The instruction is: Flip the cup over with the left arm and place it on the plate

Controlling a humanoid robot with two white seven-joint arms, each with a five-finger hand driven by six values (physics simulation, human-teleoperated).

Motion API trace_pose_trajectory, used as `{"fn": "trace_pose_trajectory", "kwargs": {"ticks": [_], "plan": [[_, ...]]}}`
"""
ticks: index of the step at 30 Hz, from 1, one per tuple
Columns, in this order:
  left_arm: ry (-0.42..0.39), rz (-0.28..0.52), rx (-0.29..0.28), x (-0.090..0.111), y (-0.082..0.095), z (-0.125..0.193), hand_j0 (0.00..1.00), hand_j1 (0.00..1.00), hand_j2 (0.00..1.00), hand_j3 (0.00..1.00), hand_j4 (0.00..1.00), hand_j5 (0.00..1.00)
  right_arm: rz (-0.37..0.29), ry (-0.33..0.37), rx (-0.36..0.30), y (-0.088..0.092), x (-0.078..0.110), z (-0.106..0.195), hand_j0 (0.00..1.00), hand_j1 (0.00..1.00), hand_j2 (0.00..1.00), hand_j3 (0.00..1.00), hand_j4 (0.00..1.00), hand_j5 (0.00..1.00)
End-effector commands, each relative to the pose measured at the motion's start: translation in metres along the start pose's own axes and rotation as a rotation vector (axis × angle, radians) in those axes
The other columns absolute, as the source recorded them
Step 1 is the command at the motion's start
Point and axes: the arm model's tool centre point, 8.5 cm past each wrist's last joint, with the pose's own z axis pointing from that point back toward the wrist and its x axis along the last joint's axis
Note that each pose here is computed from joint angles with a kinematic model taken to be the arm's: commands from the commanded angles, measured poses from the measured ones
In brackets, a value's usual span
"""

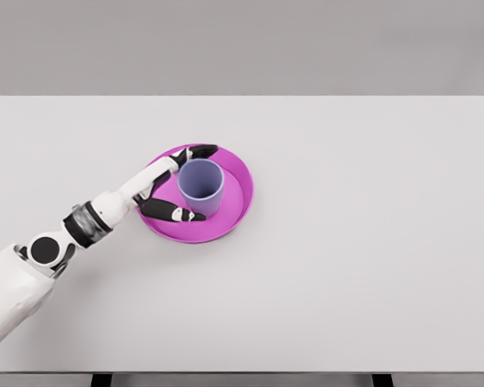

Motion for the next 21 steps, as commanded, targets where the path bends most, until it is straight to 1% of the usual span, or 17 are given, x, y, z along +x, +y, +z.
{"fn": "trace_pose_trajectory", "kwargs": {"ticks": [1, 5, 12, 14, 18, 21], "plan": [[-0.003, 0.004, 0.009, 0.001, 0.002, 0.000, 0.97, 0.97, 0.97, 0.97, 0.97, 0.97, 0.000, 0.000, 0.000, 0.000, 0.000, 0.000, 1.00, 1.00, 1.00, 1.00, 1.00, 1.00], [-0.007, -0.001, 0.023, 0.002, 0.007, 0.001, 0.97, 0.97, 0.97, 0.97, 0.97, 0.97, 0.000, 0.000, 0.001, 0.000, 0.000, 0.000, 1.00, 1.00, 1.00, 1.00, 1.00, 1.00], [-0.007, -0.004, 0.025, 0.003, 0.008, 0.001, 0.97, 0.97, 0.97, 0.97, 0.97, 0.97, 0.000, 0.000, 0.001, 0.000, 0.000, 0.000, 1.00, 1.00, 1.00, 1.00, 1.00, 1.00], [-0.011, -0.009, 0.036, 0.005, 0.013, 0.001, 0.97, 0.97, 0.97, 0.97, 0.97, 0.97, 0.000, 0.000, 0.000, 0.000, 0.000, 0.000, 1.00, 1.00, 1.00, 1.00, 1.00, 1.00], [-0.009, -0.012, 0.037, 0.005, 0.014, 0.002, 0.97, 0.97, 0.97, 0.97, 0.97, 0.97, 0.000, 0.000, 0.000, 0.000, 0.000, 0.000, 1.00, 1.00, 1.00, 1.00, 1.00, 1.00], [-0.005, -0.010, 0.034, 0.003, 0.013, 0.004, 0.99, 0.99, 0.99, 0.99, 0.99, 0.99, 0.000, 0.000, 0.000, 0.000, 0.000, 0.000, 1.00, 1.00, 1.00, 1.00, 1.00, 1.00]]}}
